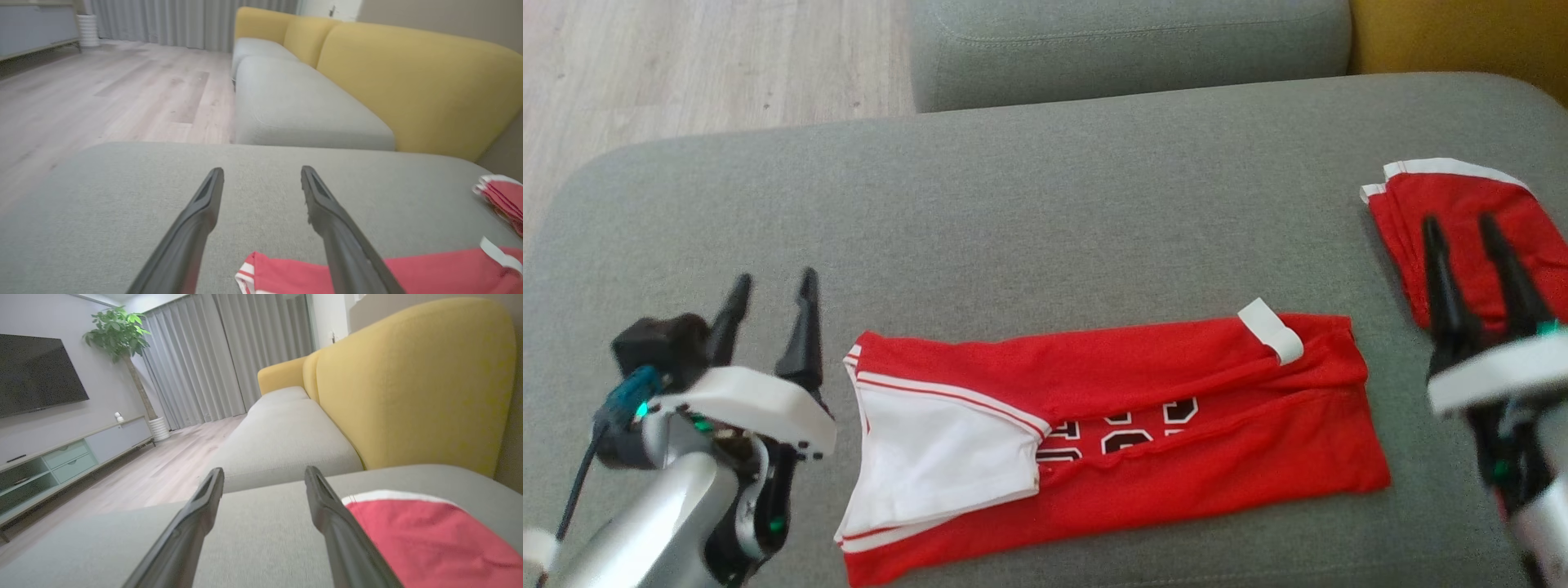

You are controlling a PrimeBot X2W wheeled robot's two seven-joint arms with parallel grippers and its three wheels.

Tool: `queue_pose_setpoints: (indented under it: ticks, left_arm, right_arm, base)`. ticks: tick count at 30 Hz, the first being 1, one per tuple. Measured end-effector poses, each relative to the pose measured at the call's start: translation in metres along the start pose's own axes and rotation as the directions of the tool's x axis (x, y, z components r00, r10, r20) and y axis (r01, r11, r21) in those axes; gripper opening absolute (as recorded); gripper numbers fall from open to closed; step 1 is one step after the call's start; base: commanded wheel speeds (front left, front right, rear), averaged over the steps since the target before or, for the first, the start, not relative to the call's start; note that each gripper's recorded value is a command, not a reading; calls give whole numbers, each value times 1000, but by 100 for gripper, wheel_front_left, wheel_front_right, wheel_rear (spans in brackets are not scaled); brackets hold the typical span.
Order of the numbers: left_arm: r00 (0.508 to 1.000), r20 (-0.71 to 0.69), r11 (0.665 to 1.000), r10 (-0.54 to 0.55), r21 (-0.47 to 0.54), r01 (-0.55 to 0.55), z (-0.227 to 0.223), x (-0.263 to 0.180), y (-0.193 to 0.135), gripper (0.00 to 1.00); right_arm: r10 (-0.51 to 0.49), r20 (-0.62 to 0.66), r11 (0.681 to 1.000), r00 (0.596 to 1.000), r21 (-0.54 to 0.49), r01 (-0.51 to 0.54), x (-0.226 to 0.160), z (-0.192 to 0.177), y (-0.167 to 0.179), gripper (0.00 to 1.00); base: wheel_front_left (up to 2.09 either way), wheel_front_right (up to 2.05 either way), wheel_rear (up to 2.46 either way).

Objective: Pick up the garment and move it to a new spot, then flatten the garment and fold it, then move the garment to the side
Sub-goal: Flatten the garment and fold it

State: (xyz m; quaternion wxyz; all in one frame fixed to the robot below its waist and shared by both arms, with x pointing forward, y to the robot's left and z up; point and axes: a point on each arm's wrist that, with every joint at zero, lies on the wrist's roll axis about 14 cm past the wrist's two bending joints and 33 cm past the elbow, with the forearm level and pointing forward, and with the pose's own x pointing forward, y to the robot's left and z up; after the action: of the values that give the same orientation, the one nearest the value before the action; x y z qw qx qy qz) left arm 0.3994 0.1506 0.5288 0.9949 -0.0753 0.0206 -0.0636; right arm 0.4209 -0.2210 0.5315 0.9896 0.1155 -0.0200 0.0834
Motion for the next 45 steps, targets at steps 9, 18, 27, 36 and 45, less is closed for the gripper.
queue_pose_setpoints:
  ticks: [9,18,27,36,45]
  left_arm:
    - [975,153,986,161,-63,-153,15,-19,13,100]
    - [976,145,985,160,-84,-149,0,-24,12,100]
    - [976,127,982,175,-88,-164,-11,-27,16,100]
    - [972,109,976,210,-82,-202,-19,-34,29,100]
    - [969,102,972,226,-85,-218,-22,-35,34,100]
  right_arm:
    - [-74,-120,997,990,27,77,-46,-64,5,100]
    - [-131,-318,990,939,14,143,-52,-102,-9,100]
    - [-147,-500,984,854,15,178,-38,-134,-15,100]
    - [-150,-744,968,651,25,250,-50,-176,-21,100]
    - [-97,-812,956,576,86,282,-47,-182,-10,0]
  base:
    - [0,0,0]
    - [0,0,0]
    - [0,0,0]
    - [0,0,0]
    - [0,0,0]
